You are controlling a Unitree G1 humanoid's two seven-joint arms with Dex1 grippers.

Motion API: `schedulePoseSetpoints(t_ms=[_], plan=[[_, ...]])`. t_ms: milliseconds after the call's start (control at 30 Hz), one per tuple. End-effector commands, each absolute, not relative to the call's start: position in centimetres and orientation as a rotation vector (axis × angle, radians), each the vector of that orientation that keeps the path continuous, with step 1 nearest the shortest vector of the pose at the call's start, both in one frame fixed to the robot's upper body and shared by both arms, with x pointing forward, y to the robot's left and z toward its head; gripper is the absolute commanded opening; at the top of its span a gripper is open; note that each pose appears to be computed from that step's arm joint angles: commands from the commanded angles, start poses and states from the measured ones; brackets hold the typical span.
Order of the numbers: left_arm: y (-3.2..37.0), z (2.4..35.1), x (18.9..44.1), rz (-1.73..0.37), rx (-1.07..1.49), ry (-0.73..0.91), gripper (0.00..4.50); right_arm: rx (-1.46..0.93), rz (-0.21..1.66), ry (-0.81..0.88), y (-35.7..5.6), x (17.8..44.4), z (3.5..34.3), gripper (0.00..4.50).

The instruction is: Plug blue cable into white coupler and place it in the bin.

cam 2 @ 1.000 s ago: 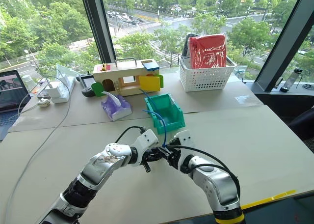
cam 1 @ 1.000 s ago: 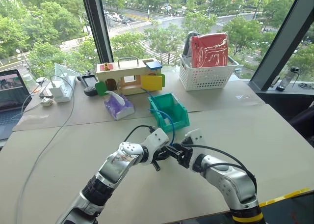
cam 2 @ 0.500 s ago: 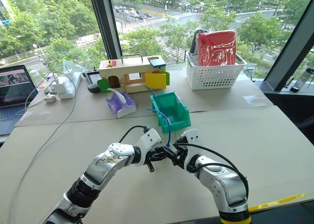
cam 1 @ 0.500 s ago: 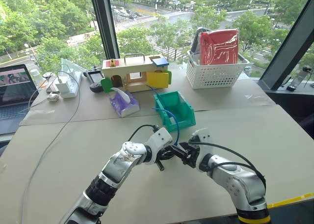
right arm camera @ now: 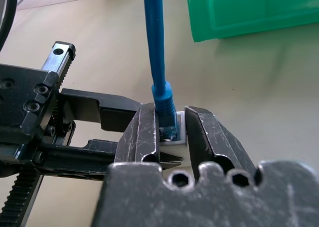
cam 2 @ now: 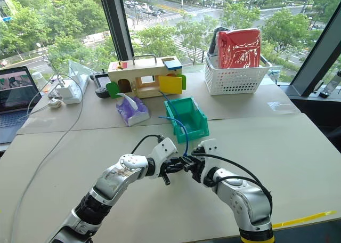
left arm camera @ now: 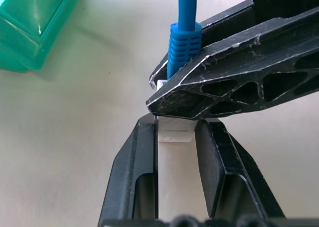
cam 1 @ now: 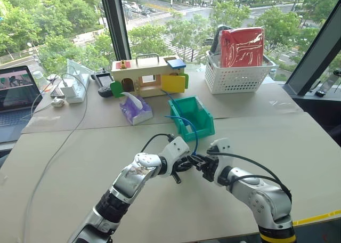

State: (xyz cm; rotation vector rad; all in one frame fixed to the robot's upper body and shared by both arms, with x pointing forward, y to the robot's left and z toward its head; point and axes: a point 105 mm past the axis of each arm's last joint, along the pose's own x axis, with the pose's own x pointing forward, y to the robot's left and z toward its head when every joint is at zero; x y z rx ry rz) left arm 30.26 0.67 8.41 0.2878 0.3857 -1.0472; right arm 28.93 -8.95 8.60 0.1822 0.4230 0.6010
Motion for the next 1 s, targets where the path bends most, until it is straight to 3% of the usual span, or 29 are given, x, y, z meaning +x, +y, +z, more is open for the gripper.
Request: schedulePoseSetpoints(t_ms=[33, 133, 167, 300, 433, 733, 900, 1000], plan=[[-0.1, 10.4, 30.8, -1.057, 0.279, 0.292, 0.61, 0.203, 0.576, 0.579, -9.4, 28.1, 5.2, 0.48], [0.0, 10.8, 30.7, -1.061, 0.246, 0.284, 0.61, 0.215, 0.569, 0.572, -9.7, 28.4, 5.3, 0.47], [0.1, 10.9, 30.6, -1.071, 0.228, 0.287, 1.62, 0.219, 0.568, 0.569, -9.7, 28.4, 5.4, 0.47], [0.5, 10.9, 30.3, -1.096, 0.235, 0.296, 2.96, 0.221, 0.569, 0.566, -9.7, 28.6, 5.5, 0.16], [1.9, 10.7, 30.3, -1.112, 0.281, 0.316, 4.45, 0.228, 0.566, 0.553, -9.9, 28.8, 5.8, 0.16], [7.5, 12.0, 30.6, -1.106, 0.346, 0.298, 4.48, 0.235, 0.577, 0.461, -11.7, 29.0, 9.6, 0.16], [9.0, 13.3, 31.6, -1.057, 0.250, 0.249, 4.48, 0.302, 0.772, 0.225, -11.8, 28.1, 16.8, 0.16], [9.2, 13.9, 32.2, -1.028, 0.222, 0.216, 4.48, 0.283, 0.750, 0.104, -13.9, 29.5, 20.4, 0.16]])
